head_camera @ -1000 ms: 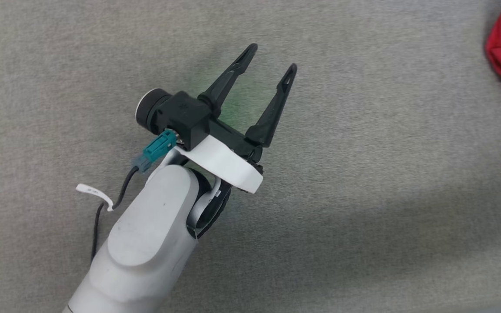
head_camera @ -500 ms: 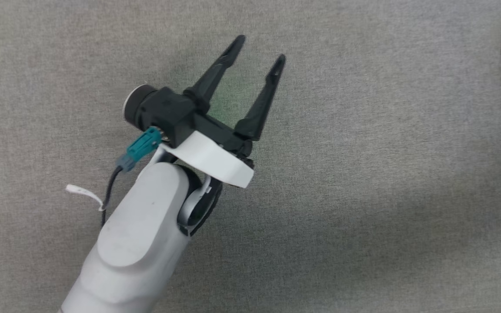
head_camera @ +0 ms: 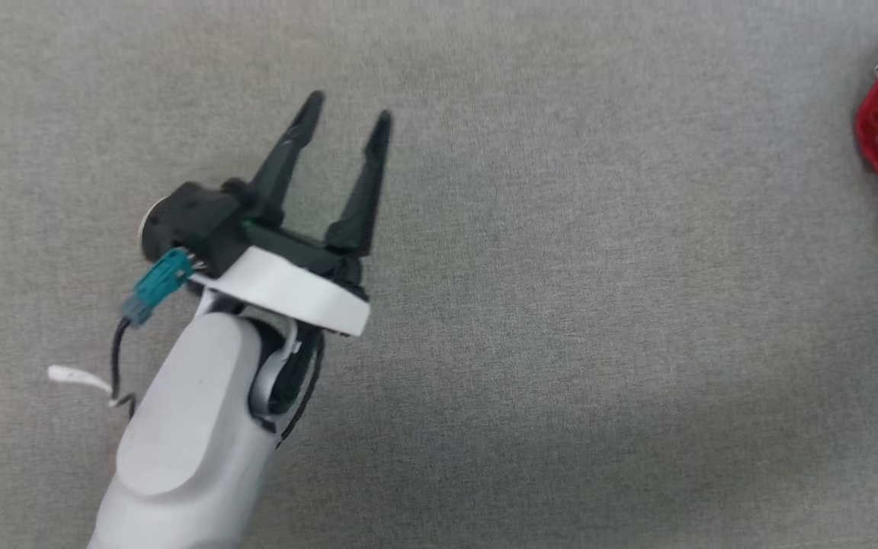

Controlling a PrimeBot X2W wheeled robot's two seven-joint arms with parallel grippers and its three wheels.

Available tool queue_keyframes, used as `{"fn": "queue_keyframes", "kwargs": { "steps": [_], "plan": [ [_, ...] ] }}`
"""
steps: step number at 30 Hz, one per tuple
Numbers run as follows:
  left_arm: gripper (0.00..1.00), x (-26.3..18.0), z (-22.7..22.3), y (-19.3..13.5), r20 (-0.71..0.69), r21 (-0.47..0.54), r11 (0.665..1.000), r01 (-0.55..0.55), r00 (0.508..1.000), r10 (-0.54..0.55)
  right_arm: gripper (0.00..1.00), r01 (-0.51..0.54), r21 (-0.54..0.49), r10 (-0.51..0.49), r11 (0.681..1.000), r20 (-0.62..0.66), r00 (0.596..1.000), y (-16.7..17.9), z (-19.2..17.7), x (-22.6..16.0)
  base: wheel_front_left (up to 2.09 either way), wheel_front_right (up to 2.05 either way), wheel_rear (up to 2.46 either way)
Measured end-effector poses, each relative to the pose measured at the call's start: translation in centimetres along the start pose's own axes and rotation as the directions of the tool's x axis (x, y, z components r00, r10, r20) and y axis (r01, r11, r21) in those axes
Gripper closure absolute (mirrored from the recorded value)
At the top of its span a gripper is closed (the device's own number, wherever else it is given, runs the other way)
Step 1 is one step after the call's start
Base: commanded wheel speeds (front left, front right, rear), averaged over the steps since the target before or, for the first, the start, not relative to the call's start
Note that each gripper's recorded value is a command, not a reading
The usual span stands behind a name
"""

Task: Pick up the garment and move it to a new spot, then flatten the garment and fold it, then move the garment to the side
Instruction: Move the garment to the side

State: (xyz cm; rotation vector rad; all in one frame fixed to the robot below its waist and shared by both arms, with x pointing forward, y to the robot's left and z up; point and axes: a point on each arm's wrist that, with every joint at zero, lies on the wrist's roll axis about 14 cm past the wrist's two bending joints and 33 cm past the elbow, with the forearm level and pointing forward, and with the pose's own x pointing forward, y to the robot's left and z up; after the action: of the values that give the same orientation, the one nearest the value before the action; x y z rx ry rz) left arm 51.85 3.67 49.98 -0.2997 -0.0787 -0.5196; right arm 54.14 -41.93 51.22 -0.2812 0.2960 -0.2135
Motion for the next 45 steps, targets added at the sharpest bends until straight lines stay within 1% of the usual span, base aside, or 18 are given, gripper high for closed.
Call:
{"fn": "queue_keyframes", "kwargs": {
  "steps": [4,6,10,15,19,23,27,28,29,30,32,34,40,43,45],
  "plan": [
    [0.00,-1.4,1.1,1.1,0.016,0.011,0.999,-0.053,0.998,0.053,0.00,-0.038,0.023,0.036,0.999,0.080,0.996,1.1,1.2,-1.0,0.00,0.00,0.00],
    [0.00,-2.3,1.6,1.5,0.022,0.013,0.997,-0.075,0.997,0.074,0.00,-0.062,0.055,0.056,0.997,0.098,0.994,2.1,1.2,-1.6,0.00,0.00,0.00],
    [0.00,-4.3,2.9,2.9,0.037,0.034,0.991,-0.131,0.991,0.130,0.00,-0.119,0.072,0.109,0.990,0.126,0.986,4.0,1.1,-2.8,0.00,0.00,0.00],
    [0.00,-7.1,4.0,4.5,0.051,0.076,0.977,-0.201,0.979,0.197,0.00,-0.164,0.126,0.133,0.978,0.224,0.966,5.2,3.2,-4.2,0.00,0.00,0.00],
    [0.00,-9.4,5.0,5.5,0.066,0.102,0.961,-0.255,0.966,0.249,0.00,-0.190,0.151,0.144,0.970,0.273,0.951,6.0,3.5,-5.8,0.00,0.00,0.00],
    [0.00,-12.2,6.1,6.8,0.083,0.134,0.938,-0.319,0.947,0.310,0.00,-0.211,0.172,0.148,0.962,0.320,0.936,7.0,3.5,-7.7,0.00,0.00,0.00],
    [0.00,-15.0,7.2,7.6,0.112,0.141,0.914,-0.380,0.924,0.367,0.00,-0.231,0.191,0.153,0.954,0.353,0.923,8.4,2.9,-9.8,0.00,0.00,0.00],
    [0.00,-16.5,7.4,7.9,0.117,0.149,0.899,-0.411,0.910,0.397,0.00,-0.242,0.208,0.155,0.948,0.365,0.918,9.2,2.4,-10.9,0.00,0.00,0.00],
    [0.00,-17.2,7.4,8.0,0.118,0.148,0.892,-0.426,0.904,0.412,0.00,-0.251,0.211,0.158,0.945,0.378,0.912,9.7,2.5,-11.5,0.00,0.00,0.00],
    [0.00,-17.2,7.4,8.0,0.118,0.148,0.892,-0.426,0.904,0.412,0.00,-0.251,0.211,0.158,0.945,0.378,0.912,9.7,2.5,-11.5,0.00,0.00,0.00],
    [0.00,-18.4,7.7,8.1,0.128,0.147,0.881,-0.450,0.892,0.434,0.00,-0.264,0.225,0.159,0.938,0.398,0.904,10.4,2.6,-12.5,0.00,0.00,0.00],
    [0.00,-19.6,7.8,8.2,0.127,0.162,0.868,-0.470,0.882,0.454,0.00,-0.269,0.231,0.162,0.935,0.396,0.904,10.9,1.9,-13.6,0.00,0.00,0.00],
    [0.00,-23.1,8.0,8.4,0.145,0.140,0.827,-0.544,0.838,0.526,0.00,-0.282,0.264,0.155,0.922,0.415,0.897,12.2,1.3,-16.2,0.00,0.00,0.00],
    [0.00,-24.6,7.7,8.3,0.139,0.138,0.813,-0.566,0.823,0.550,0.00,-0.287,0.302,0.148,0.909,0.410,0.900,13.0,0.6,-17.3,0.00,0.00,0.00],
    [0.00,-25.5,7.6,8.2,0.137,0.135,0.804,-0.579,0.815,0.563,0.00,-0.295,0.301,0.156,0.907,0.411,0.898,13.4,0.4,-18.0,0.00,0.00,0.00]
  ]
}}
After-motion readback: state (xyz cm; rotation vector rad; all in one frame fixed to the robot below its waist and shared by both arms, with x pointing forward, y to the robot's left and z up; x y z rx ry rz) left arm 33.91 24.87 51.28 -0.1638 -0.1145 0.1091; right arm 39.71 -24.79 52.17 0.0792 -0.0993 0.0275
